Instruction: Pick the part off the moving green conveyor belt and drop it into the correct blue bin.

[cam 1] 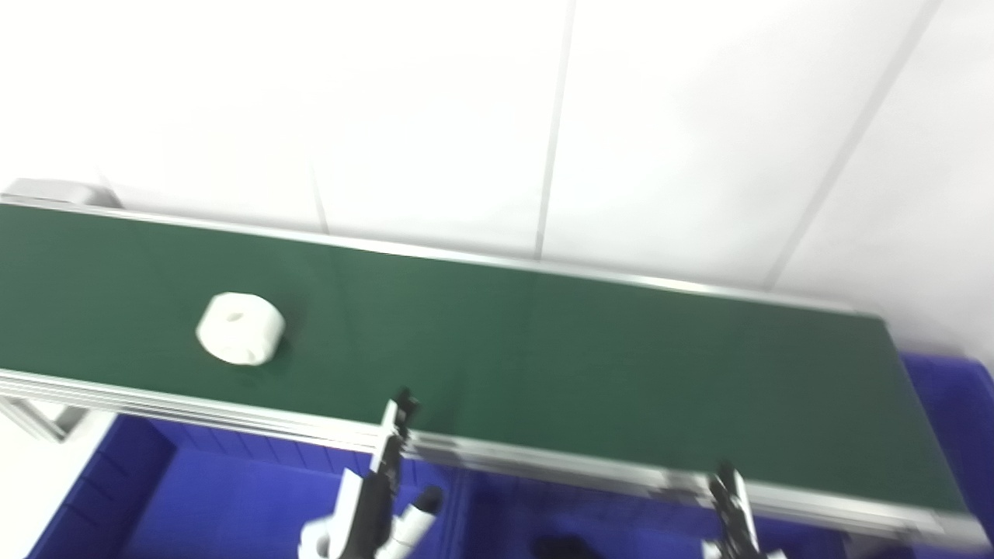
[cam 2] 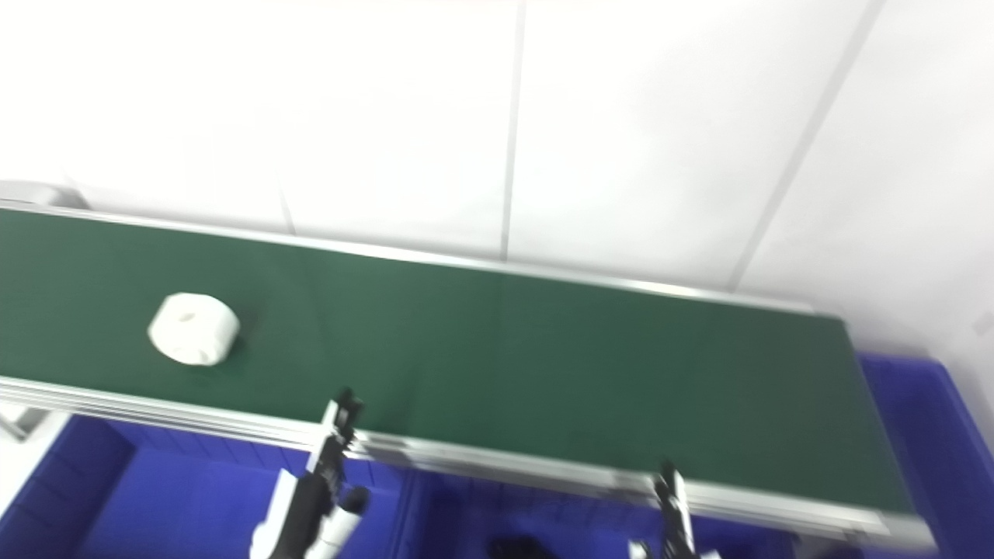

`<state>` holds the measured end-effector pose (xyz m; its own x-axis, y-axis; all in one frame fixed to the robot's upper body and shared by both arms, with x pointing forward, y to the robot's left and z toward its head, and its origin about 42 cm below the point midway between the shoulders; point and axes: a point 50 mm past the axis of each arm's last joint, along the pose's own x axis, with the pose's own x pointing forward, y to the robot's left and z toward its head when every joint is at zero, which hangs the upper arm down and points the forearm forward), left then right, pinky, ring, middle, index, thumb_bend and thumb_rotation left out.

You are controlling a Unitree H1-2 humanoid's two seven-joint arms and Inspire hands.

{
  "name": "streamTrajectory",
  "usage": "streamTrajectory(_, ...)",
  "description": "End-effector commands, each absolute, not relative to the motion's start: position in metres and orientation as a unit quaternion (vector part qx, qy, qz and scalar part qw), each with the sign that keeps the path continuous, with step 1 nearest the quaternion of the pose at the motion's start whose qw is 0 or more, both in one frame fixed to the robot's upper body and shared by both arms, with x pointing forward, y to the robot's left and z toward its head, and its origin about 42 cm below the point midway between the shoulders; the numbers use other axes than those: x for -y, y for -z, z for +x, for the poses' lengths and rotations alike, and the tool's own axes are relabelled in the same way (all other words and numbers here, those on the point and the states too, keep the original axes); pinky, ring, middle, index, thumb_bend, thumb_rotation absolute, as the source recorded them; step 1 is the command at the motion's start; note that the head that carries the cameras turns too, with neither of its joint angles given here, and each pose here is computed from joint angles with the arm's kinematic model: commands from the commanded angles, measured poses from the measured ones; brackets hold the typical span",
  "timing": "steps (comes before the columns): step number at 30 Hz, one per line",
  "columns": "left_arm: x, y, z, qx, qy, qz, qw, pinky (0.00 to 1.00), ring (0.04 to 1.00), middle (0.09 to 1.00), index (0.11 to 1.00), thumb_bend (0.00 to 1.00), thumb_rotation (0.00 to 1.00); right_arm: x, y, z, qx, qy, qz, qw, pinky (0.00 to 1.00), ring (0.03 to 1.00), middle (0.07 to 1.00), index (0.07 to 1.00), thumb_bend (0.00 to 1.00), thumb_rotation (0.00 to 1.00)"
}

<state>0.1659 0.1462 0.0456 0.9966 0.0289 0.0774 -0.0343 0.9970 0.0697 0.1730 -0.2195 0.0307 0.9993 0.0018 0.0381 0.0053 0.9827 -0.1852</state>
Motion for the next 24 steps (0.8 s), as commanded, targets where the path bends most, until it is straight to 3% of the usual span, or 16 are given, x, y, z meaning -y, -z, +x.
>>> streamTrajectory(1,-0.139,-0.053,0.172,0.072,-0.02,0.032,0.997,1.0,0.996,0.979,1.0,0.75,0.87,0.225,-0.039,0.176,0.056,-0.003,-0.088,0.995,1.0,0.999,1.0,1.0,0.67,1.0)
streamTrajectory(7,-0.128,-0.051,0.176,0.072,-0.019,0.041,0.996,0.96,0.983,0.967,0.979,0.68,0.83,0.237,-0.034,0.178,0.046,-0.002,-0.093,0.995,1.0,1.0,1.0,1.0,0.62,1.0)
streamTrajectory(12,-0.126,-0.05,0.18,0.076,-0.021,0.042,0.996,0.89,0.953,0.952,0.952,0.71,0.8,0.238,-0.032,0.182,0.045,0.005,-0.092,0.995,1.0,1.0,1.0,1.0,0.57,1.0)
streamTrajectory(15,-0.128,-0.052,0.182,0.083,-0.024,0.052,0.995,0.86,0.942,0.94,0.945,0.71,0.77,0.237,-0.03,0.185,0.042,0.0,-0.093,0.995,1.0,1.0,1.0,1.0,0.59,1.0)
streamTrajectory(19,-0.139,-0.068,0.183,0.12,-0.016,0.084,0.989,0.87,0.942,0.936,0.951,0.77,0.72,0.234,-0.03,0.188,0.044,-0.003,-0.091,0.995,1.0,1.0,1.0,1.0,0.6,1.0)
streamTrajectory(22,-0.155,-0.086,0.185,0.162,0.001,0.135,0.978,0.87,0.933,0.946,0.931,0.81,0.64,0.231,-0.03,0.19,0.046,-0.002,-0.089,0.995,1.0,1.0,1.0,1.0,0.62,1.0)
streamTrajectory(24,-0.173,-0.108,0.195,0.196,0.03,0.191,0.961,0.94,0.949,0.953,0.905,0.84,0.58,0.229,-0.031,0.192,0.047,-0.005,-0.091,0.995,1.0,1.0,1.0,1.0,0.64,1.0)
